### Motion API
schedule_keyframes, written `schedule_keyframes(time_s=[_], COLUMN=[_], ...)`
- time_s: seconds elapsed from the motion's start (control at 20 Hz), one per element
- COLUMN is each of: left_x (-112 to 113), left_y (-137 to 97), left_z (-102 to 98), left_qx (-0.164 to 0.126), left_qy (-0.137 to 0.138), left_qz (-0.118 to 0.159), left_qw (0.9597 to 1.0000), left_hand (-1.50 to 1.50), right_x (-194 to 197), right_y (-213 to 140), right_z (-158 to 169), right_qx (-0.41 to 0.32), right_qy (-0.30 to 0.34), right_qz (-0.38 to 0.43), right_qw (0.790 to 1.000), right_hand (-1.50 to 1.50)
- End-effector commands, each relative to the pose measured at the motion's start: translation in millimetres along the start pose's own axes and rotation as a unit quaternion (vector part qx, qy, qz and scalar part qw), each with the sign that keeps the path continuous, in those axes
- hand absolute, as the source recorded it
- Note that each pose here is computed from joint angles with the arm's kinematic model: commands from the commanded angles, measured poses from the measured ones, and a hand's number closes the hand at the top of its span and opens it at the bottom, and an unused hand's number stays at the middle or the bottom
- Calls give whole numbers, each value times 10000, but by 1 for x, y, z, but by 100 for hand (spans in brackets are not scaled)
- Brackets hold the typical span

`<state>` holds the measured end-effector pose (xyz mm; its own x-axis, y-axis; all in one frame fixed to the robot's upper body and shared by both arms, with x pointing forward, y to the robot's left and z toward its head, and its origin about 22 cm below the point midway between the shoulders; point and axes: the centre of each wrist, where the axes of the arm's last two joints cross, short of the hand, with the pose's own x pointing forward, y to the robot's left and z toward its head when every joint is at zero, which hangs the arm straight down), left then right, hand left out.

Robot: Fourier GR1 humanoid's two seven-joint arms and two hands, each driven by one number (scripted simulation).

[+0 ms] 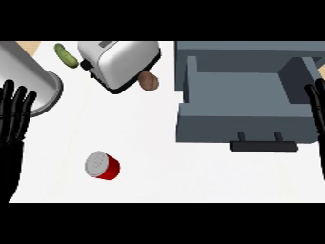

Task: Pick up the can, place it into the drawer and close the drawer

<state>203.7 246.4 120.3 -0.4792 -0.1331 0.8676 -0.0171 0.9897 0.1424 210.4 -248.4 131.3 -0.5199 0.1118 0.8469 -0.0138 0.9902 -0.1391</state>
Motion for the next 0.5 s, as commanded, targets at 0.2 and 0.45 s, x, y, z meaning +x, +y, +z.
schedule_keyframes(time_s=[0.2, 0.45], left_x=[41, 29], left_y=[-22, -12], left_z=[67, 89], left_qx=[367, 1183], left_qy=[-77, 1956], left_qz=[265, 302], left_qw=[9989, 9731], left_hand=[-150, -150], right_x=[-9, -21], right_y=[-1, -3], right_z=[11, 18], right_qx=[-304, -1010], right_qy=[71, 1582], right_qz=[-194, -235], right_qw=[9993, 9819], right_hand=[-150, -150])
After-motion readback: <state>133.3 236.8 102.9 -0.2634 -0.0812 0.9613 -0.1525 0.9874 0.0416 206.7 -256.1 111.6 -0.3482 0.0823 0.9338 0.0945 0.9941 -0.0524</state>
